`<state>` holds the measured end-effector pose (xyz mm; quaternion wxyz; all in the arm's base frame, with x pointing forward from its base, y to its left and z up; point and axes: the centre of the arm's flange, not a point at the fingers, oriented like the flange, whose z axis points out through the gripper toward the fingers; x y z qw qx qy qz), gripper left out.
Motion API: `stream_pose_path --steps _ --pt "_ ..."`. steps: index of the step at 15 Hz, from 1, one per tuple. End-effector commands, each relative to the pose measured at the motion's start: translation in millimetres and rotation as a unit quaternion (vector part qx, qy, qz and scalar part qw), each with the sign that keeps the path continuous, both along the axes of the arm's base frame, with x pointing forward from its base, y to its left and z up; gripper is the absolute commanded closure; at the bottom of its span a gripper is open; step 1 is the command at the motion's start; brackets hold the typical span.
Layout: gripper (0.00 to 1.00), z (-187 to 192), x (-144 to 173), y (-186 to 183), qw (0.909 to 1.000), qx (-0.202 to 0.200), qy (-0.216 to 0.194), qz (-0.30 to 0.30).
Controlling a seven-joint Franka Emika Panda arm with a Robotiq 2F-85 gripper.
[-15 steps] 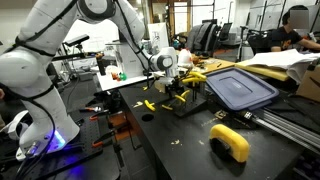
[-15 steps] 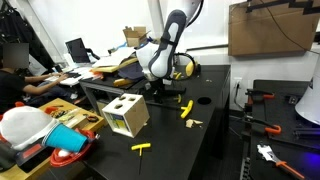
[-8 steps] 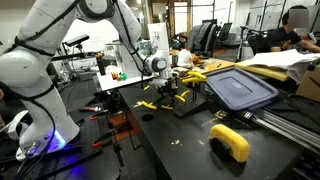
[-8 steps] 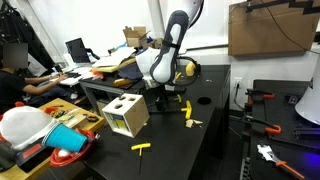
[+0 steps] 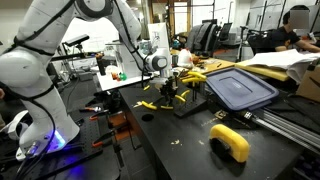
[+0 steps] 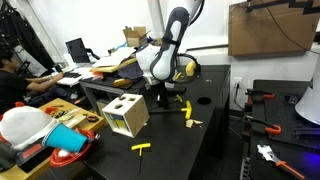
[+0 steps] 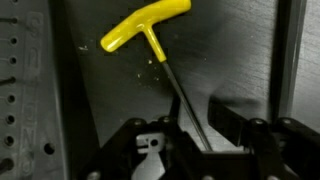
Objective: Pick the longest yellow and black object standing and place it in between the stand and the yellow and black object laying on the table, pick the yellow and black object closest to the stand and move it to the left over the other yellow and black object
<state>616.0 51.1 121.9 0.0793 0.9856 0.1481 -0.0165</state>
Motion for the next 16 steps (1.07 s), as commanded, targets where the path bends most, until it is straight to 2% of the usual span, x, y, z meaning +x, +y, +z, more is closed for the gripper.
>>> stream_pose_path --steps 1,2,6,16 --pt "0.94 4 -13 -1 0.9999 0.005 0.012 -0.010" --pt "1.00 5 -13 -1 0.9999 0.005 0.010 -0.010" --pt "0.97 15 -16 -3 0.9999 0.001 0.003 -0.014" --pt "0.97 53 -58 18 0.9977 0.019 0.044 -0.048"
